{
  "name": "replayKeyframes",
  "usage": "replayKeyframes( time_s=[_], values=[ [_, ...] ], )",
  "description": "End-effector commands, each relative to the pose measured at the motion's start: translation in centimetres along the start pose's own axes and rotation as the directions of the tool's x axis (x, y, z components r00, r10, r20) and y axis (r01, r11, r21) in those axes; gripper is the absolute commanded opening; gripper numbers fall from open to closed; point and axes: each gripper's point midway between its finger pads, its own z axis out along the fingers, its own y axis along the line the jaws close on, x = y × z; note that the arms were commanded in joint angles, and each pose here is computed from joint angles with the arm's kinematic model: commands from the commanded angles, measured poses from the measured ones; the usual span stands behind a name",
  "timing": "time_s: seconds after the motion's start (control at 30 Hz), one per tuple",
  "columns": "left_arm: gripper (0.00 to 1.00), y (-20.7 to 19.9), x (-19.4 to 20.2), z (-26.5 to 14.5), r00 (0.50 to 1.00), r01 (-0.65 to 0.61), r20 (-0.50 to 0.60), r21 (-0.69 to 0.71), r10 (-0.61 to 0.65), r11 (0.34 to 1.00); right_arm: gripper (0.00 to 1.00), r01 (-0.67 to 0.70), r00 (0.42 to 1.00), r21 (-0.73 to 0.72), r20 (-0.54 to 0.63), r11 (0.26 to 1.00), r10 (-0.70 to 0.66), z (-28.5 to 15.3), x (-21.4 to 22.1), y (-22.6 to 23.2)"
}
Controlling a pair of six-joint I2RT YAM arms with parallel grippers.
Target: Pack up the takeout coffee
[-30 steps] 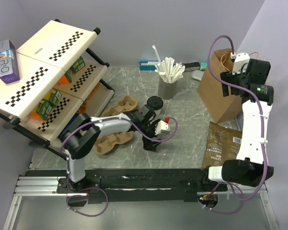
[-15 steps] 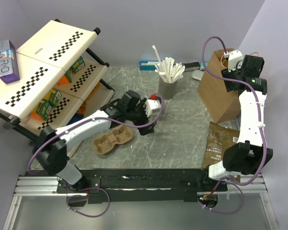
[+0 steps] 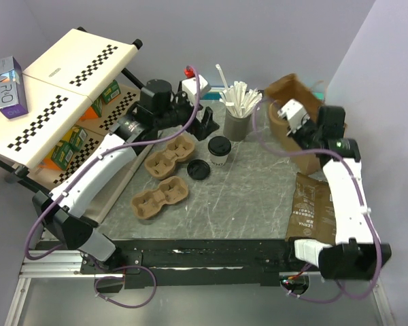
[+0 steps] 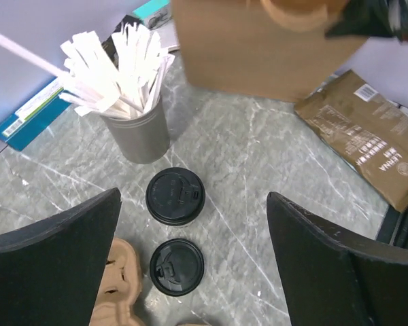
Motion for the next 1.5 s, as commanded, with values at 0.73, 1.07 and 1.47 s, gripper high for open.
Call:
replayKeyframes(
  time_s=[0.73, 1.07, 1.47],
  values=[
    [0.95, -3.8, -2.4, 5.7, 0.84, -0.542, 0.147, 0.181, 0.523, 0.82, 0.09, 0.35, 0.933, -0.271, 0.191, 0.897, -0.306, -6.6, 0.0, 13.2],
    [0.86, -3.9, 0.6, 9.6, 0.798, -0.602, 0.127, 0.217, 0.589, 0.769, 0.09, 0.339, 0.936, -0.271, 0.19, 0.901, -0.295, -7.3, 0.5, 13.5],
    [0.06, -4.7, 1.5, 11.2, 0.805, -0.589, 0.124, 0.29, 0.581, 0.754, 0.52, 0.299, 0.937, -0.29, 0.269, 0.909, -0.223, -11.8, -2.3, 13.2]
  ],
)
